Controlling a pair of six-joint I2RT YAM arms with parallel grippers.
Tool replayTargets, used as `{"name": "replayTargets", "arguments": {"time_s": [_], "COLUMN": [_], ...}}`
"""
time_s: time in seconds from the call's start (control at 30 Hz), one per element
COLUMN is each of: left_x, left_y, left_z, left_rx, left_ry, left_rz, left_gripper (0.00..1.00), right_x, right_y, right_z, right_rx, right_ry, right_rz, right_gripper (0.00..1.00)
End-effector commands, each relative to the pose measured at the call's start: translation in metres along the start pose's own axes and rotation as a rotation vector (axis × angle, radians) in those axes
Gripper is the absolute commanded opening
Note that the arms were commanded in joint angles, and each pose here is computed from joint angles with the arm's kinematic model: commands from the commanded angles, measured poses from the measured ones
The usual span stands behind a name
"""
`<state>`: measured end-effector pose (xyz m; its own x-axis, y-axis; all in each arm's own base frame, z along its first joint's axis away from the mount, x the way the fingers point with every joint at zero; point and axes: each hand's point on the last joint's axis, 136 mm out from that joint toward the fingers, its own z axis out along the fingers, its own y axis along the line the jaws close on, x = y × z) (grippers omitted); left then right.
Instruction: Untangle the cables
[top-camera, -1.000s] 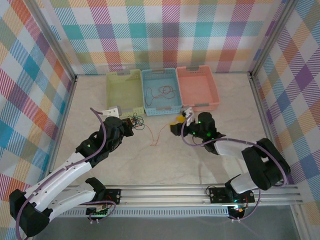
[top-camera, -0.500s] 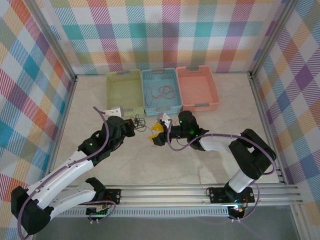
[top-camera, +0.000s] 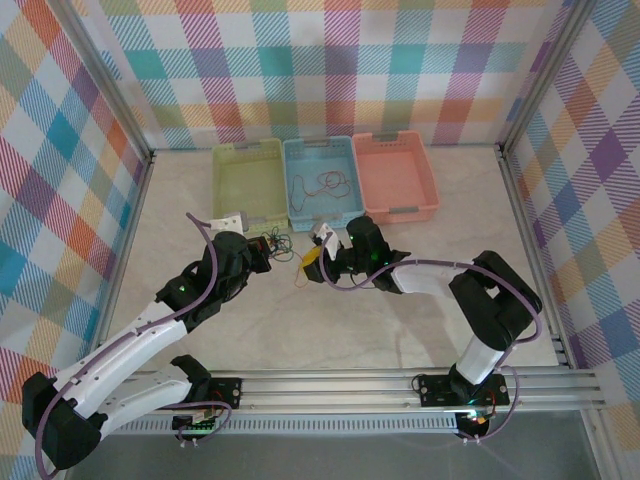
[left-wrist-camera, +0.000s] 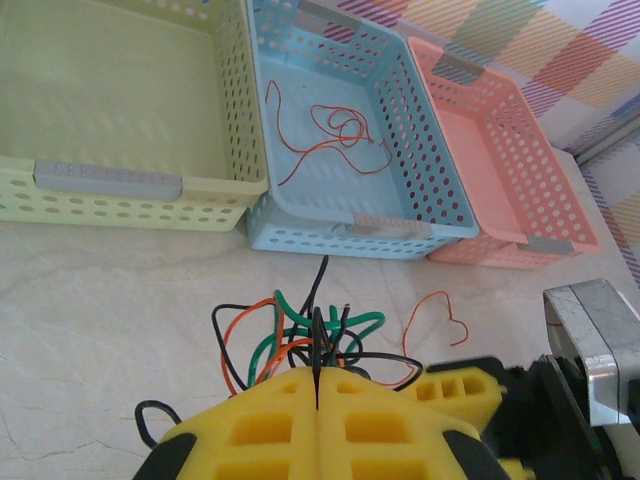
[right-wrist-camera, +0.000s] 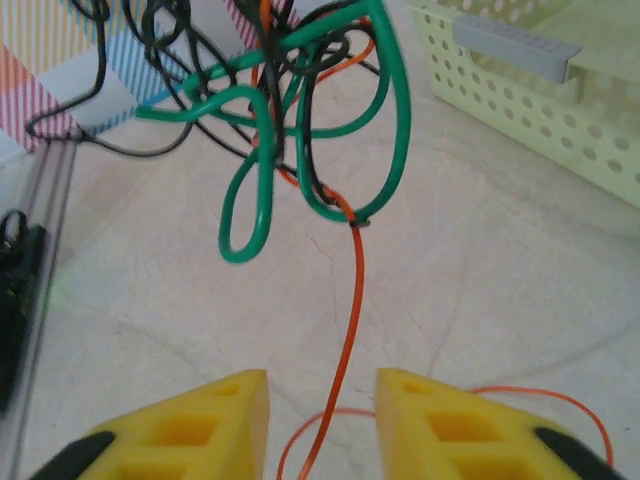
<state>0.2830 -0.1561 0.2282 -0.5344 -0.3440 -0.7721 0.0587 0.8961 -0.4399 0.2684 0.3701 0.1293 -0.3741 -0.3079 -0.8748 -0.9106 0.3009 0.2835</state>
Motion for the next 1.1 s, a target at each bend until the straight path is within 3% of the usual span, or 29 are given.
{"name": "replayTargets", "arguments": {"time_s": [0.0,0.1,0.23,0.5,0.97,1.0,1.07], "left_x": [-0.005,-0.007,-0.008,-0.006,0.000,0.001,0.001], "left_y": [-0.002,0.003,0.005,0.004,-0.012,-0.013,-0.016], "left_z": [0.000,-0.001,-0.003,-0.001,0.004,0.004,0.004], "left_rx": [0.008,-0.016,-0.026,-0.019,0.064,0.071,0.084], "left_ry": [-0.022,-0.031,-0.037,-0.033,0.004,0.005,0.009], "left_rz": [0.008,0.002,-0.002,-0.002,0.007,0.008,0.008], "left_gripper": [0.00,0.00,0.00,0.00,0.00,0.00,0.00], "right_x": [-0.008,-0.009,-0.009,-0.010,-0.014,-0.015,-0.014], "right_y": [0.000,-0.013,-0.042,-0.059,-0.023,-0.022,-0.019], "right_z": [-0.003,-0.012,-0.028,-0.043,-0.027,-0.027,-0.024], "right_rx": [0.026,0.129,0.328,0.443,0.208,0.198,0.178], "right_ry": [-0.024,-0.061,-0.076,-0.101,-0.112,-0.111,-0.105], "right_rz": [-0.041,-0.063,-0.055,-0.053,-0.085,-0.085,-0.083], "right_gripper": [0.15,0.00,0.00,0.00,0.00,0.03,0.19]}}
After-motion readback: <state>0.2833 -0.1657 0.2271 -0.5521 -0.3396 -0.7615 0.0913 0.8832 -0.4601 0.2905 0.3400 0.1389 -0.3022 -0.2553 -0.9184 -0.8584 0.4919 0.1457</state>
